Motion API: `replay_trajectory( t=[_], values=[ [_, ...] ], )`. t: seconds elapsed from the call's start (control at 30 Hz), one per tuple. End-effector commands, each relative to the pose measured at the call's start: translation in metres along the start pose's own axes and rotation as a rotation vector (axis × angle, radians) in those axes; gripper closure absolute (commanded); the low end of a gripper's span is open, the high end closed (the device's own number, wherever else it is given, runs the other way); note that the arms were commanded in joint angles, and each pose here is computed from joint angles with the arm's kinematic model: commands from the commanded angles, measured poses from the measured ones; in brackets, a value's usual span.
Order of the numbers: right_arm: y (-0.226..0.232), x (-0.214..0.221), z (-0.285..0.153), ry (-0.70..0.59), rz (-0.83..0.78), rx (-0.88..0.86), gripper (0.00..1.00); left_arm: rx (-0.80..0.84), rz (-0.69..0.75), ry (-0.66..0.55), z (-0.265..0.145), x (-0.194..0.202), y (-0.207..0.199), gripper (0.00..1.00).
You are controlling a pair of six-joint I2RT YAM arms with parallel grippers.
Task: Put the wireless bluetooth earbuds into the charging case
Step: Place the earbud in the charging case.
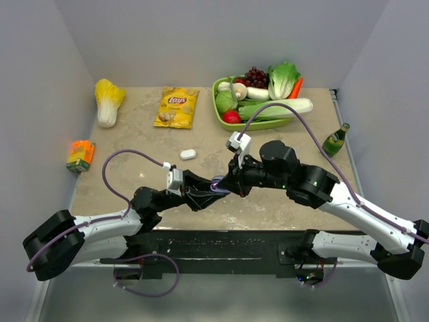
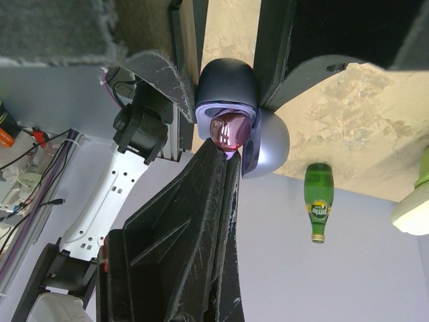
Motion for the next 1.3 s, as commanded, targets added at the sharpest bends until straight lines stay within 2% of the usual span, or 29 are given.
replay_trajectory(
  t=[0.0,0.33,1.27],
  values=[
    [-0.006,0.000,-0.008,0.007,-0.040,0.043,1.00,0.119,0.304,-0.599,-0.017,-0.132,-0.037,1.00],
    [-0.016,-0.005,-0.017,0.004,-0.091,0.119,1.00,0.168,0.293,-0.590,-0.017,-0.131,-0.044,1.00],
    [0.006,-0.012,-0.020,0.000,-0.230,0.018,1.00,0.264,0.225,-0.532,-0.008,-0.120,-0.052,1.00]
  ],
)
Point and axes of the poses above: each gripper's point midway between its finger pads, its own z axis out along the fingers, its own y axis along the line the jaws close on, x = y × z, the point moved 3 cm from there along -z, back along the fingers, and after that the axes turned 9 degrees about z, right-handed, at the moved point
